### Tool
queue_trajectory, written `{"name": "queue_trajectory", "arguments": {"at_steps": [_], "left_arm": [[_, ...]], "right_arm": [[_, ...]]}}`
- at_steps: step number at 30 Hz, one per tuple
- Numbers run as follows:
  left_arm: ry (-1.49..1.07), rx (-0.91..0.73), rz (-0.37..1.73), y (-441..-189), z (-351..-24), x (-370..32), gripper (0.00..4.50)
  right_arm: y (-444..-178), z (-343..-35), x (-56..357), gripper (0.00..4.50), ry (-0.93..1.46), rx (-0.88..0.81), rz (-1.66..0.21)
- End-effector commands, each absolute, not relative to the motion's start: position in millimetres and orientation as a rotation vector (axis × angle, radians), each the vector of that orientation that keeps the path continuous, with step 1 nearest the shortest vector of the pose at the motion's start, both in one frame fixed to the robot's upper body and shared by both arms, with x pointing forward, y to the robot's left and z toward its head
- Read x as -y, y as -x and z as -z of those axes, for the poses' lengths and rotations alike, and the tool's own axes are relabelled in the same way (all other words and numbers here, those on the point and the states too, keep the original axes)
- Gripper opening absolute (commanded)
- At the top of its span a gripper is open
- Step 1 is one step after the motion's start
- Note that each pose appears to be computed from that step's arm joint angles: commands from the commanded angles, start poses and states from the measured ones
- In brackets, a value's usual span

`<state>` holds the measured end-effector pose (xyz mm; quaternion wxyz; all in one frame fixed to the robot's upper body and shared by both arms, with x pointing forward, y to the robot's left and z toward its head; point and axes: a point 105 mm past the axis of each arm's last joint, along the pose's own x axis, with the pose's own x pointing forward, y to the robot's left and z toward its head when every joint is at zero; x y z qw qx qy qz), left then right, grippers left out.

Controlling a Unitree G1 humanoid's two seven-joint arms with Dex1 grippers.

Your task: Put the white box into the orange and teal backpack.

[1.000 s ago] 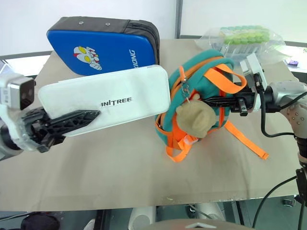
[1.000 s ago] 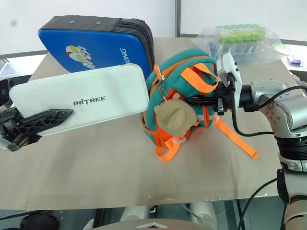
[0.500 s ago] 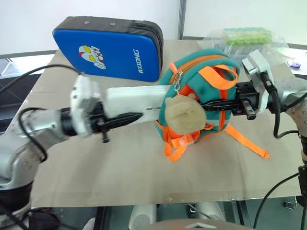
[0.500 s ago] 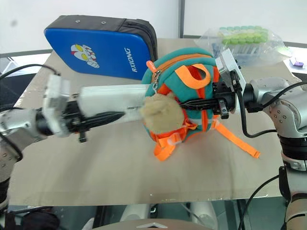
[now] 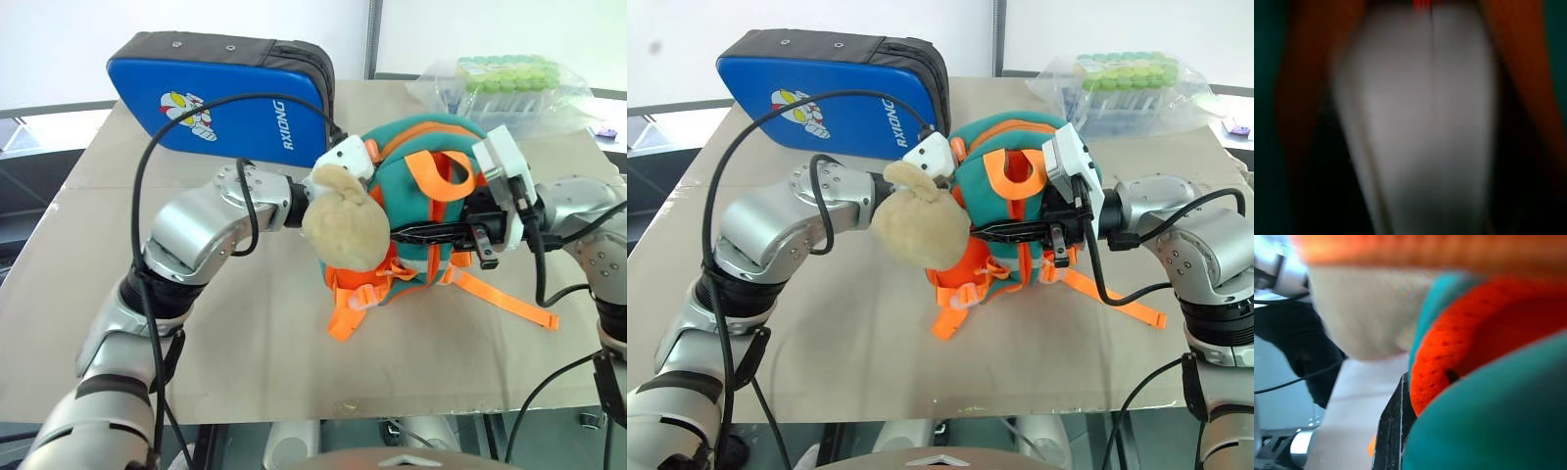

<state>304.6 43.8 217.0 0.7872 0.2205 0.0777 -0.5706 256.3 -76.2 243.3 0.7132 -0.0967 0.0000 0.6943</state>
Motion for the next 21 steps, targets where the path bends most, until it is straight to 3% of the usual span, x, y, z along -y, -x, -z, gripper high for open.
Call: {"name": "queue_trajectory", "arguments": {"at_steps": [1, 4, 7, 9, 13, 21], "left_arm": [[-0.352, -0.125, 1.171, -309.3, -236.8, -73.3, 4.36], [-0.106, -0.085, 1.215, -297.4, -266.7, -110.1, 4.44], [0.065, -0.192, 1.16, -281.4, -274.5, -176.9, 4.44], [0.226, -0.257, 1.216, -255.2, -279.1, -198.4, 4.44], [0.301, -0.268, 1.18, -250.3, -263.2, -195.2, 4.44], [0.373, -0.174, 1.102, -270.0, -247.7, -135.5, 4.44]], "right_arm": [[-264.4, -252.8, 81.5, 0.0, 0.283, 0.062, -1.43], [-277.7, -254.7, 81.1, 0.0, 0.27, 0.062, -1.352], [-296.2, -258.3, 74.2, 0.0, 0.261, 0.082, -1.271], [-305.8, -262.3, 68.1, 0.0, 0.236, 0.098, -1.233], [-310.3, -263.8, 65.1, 0.0, 0.23, 0.124, -1.22], [-305.2, -256.1, 64.7, 0.0, 0.228, 0.118, -1.253]]}}
